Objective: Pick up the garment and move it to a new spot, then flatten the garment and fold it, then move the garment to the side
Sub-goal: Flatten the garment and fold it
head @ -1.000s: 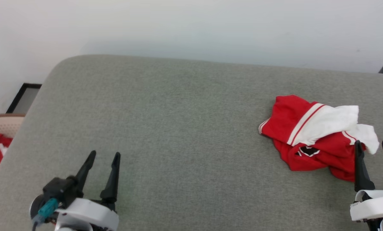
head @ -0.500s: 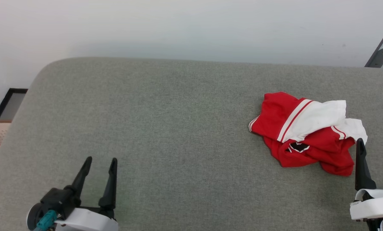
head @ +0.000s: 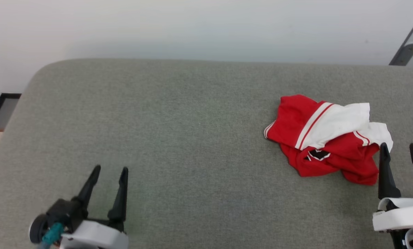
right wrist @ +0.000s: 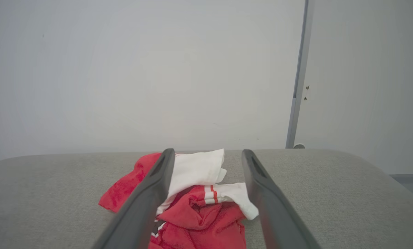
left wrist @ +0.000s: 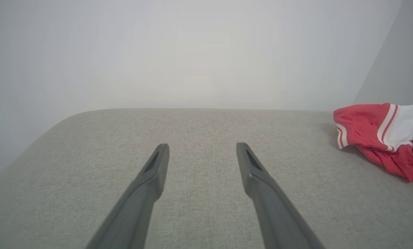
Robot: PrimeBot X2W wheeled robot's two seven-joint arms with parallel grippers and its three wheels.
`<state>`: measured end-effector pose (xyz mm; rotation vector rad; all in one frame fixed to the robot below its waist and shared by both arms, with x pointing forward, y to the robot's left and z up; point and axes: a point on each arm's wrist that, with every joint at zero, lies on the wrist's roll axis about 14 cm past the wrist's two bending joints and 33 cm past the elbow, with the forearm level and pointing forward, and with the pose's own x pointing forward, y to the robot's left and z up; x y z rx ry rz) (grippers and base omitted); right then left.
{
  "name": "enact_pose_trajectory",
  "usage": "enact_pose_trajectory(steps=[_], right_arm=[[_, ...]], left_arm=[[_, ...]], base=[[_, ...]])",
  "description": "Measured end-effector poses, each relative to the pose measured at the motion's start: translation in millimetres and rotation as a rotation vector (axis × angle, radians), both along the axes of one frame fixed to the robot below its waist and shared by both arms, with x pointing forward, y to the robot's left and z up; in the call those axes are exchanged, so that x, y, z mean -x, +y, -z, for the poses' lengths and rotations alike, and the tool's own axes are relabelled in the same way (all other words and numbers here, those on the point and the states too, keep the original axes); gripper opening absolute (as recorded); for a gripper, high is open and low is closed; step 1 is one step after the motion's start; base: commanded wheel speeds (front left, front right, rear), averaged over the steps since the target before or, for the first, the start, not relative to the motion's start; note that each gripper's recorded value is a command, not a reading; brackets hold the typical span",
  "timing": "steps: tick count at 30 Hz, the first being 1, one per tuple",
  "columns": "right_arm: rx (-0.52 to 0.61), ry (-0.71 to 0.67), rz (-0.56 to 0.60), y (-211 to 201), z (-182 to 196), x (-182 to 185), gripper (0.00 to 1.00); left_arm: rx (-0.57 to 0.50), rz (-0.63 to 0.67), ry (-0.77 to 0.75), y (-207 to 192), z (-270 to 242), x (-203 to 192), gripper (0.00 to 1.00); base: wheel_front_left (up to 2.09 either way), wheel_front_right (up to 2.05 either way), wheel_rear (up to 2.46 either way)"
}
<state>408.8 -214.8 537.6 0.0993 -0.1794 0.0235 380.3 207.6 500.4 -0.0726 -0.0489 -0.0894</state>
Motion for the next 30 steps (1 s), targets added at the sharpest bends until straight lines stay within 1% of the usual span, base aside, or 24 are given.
enact_pose_trajectory(steps=[2,5,10,12,14,18,21,22,24,26,28,30], right_arm=[[-0.009,-0.003,0.000,1,0,-2,1.00],[-0.022,-0.009,0.005,1,-1,-7,1.00],[-0.052,-0.008,0.031,-4,1,-13,1.00],[-0.064,-0.012,0.043,-6,1,-17,1.00],[-0.091,-0.008,0.059,-9,4,-19,1.00],[-0.116,0.002,0.097,-20,10,-23,1.00],[-0.130,0.017,0.133,-31,16,-25,1.00],[-0.131,0.024,0.143,-34,19,-24,1.00],[-0.135,0.043,0.169,-43,25,-21,1.00],[-0.158,0.057,0.199,-53,30,-16,1.00],[-0.170,0.073,0.233,-64,36,-9,1.00],[-0.182,0.077,0.268,-75,37,-4,1.00]], left_arm=[[0.006,0.012,-0.017,-4,-5,-7,1.00],[-0.015,0.084,-0.055,-21,-18,-26,1.00],[-0.107,0.309,-0.134,-78,-57,-74,1.00],[-0.157,0.420,-0.121,-110,-68,-93,1.00],[-0.233,0.541,-0.105,-144,-75,-107,1.00],[-0.289,0.747,0.021,-212,-79,-129,1.00],[-0.350,0.876,0.228,-250,-54,-137,1.00],[-0.351,0.907,0.282,-261,-50,-139,1.00],[-0.406,0.968,0.377,-279,-39,-142,1.00],[-0.403,1.016,0.461,-298,-32,-144,1.00],[-0.421,1.065,0.532,-316,-22,-143,1.00],[-0.429,1.135,0.598,-339,-12,-133,1.00]], base=[[0.00,0.00,0.00],[0.00,0.00,0.00],[0.00,0.00,0.00],[0.00,0.00,0.00],[0.00,0.00,0.00],[0.00,0.00,0.00],[0.00,0.00,0.00],[0.00,0.00,0.00],[0.00,0.00,0.00],[0.00,0.00,0.00],[0.00,0.00,0.00],[0.00,0.00,0.00]])
